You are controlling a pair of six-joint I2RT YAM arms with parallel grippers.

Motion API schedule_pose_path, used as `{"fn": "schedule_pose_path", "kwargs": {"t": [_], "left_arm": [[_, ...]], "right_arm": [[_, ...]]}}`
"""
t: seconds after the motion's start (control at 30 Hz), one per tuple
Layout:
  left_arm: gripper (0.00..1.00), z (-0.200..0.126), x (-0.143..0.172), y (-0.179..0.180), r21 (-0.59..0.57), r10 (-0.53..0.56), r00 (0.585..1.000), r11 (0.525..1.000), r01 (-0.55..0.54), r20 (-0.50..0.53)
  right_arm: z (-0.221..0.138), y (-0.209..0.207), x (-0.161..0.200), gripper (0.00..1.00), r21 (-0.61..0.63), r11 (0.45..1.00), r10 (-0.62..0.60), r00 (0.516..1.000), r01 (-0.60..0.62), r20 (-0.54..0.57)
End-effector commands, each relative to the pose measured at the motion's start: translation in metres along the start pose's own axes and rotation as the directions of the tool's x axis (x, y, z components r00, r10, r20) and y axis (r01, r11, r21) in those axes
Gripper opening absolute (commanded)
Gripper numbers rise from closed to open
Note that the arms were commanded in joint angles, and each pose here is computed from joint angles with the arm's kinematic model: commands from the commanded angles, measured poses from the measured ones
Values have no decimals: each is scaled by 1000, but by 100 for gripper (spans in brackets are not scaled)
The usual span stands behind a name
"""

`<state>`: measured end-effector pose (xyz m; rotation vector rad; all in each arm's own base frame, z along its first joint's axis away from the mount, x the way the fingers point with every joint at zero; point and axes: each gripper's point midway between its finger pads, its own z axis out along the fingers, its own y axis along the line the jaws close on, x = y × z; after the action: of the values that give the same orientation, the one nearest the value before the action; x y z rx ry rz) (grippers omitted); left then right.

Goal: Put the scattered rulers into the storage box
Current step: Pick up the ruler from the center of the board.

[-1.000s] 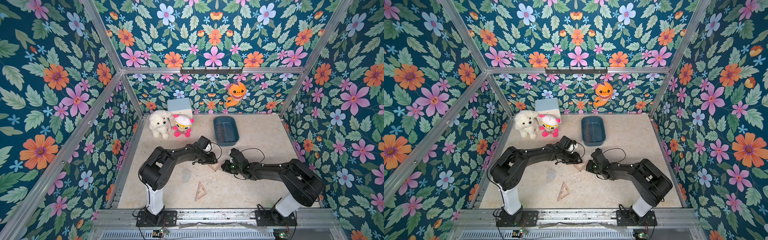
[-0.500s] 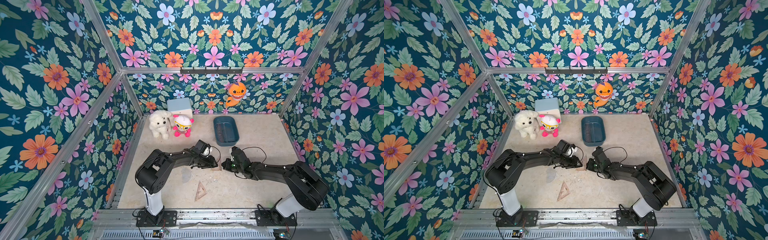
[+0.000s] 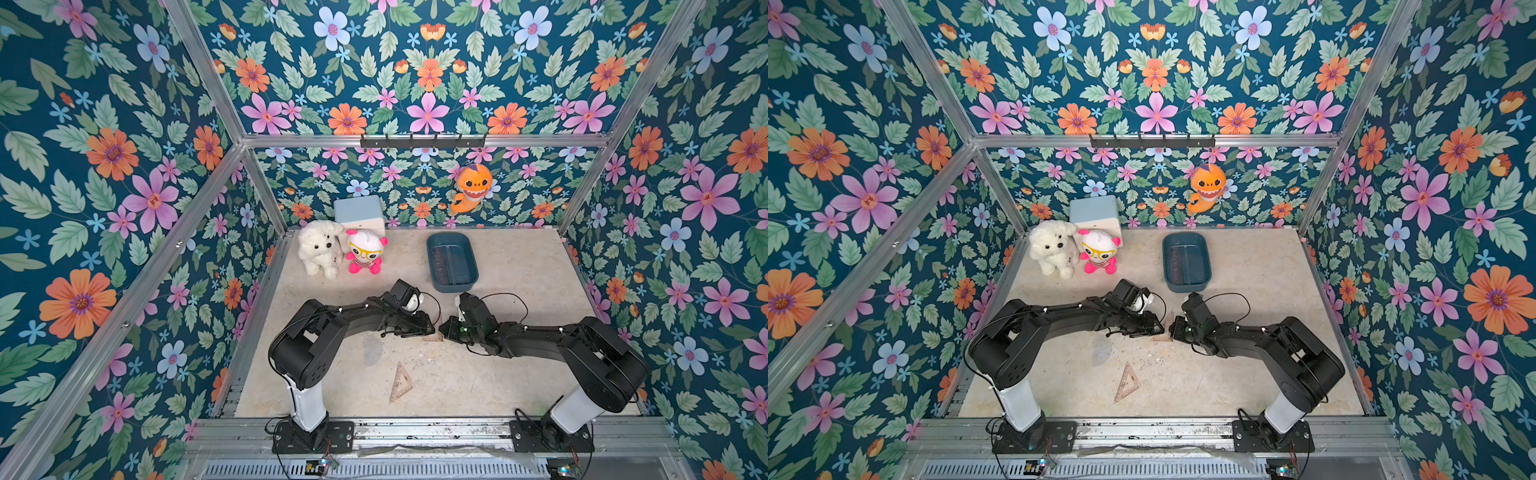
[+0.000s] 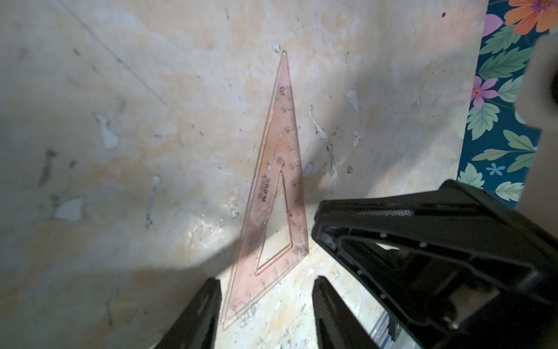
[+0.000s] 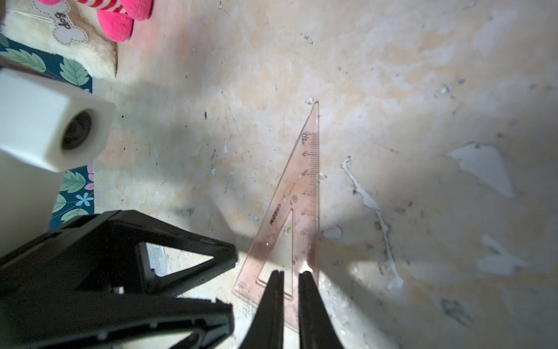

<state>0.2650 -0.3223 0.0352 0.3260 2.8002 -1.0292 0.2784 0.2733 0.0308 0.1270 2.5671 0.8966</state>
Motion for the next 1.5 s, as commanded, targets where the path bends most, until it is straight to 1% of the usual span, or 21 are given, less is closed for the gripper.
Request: {"fn": "schedule_pose_path", "kwargs": {"t": [0.0, 0.13, 0.2, 0.43, 0.7, 1.1, 1.47], "left_arm": [[55, -1, 1, 3, -14, 6, 1000, 1000, -6, -4], [55, -1, 1, 5, -15, 4, 1000, 1000, -4, -4], [55, -1, 1, 7, -18, 0, 1000, 1000, 0, -3], [55, 0, 4, 10, -23, -6, 1000, 1000, 6, -14], [55, -1, 4, 13, -27, -14, 1000, 1000, 13, -15], [55, 1, 6, 15, -25, -20, 1000, 1000, 19, -22], [55, 1, 7, 15, -28, -21, 999, 999, 20, -27]], "right_arm": [[3, 4, -3, 12, -10, 1000, -8, 1000, 8, 5], [5, 3, -2, 11, -8, 1000, -6, 1000, 6, 2], [12, -7, 5, 10, 17, 1000, 2, 1000, -1, -22], [17, -16, 13, 8, 29, 999, 19, 999, -18, -39], [8, -18, 13, 8, 32, 999, 18, 999, -17, -31], [12, -25, 20, 8, 33, 999, 33, 998, -31, -49], [8, -34, 25, 8, 44, 998, 46, 998, -44, -50]]}}
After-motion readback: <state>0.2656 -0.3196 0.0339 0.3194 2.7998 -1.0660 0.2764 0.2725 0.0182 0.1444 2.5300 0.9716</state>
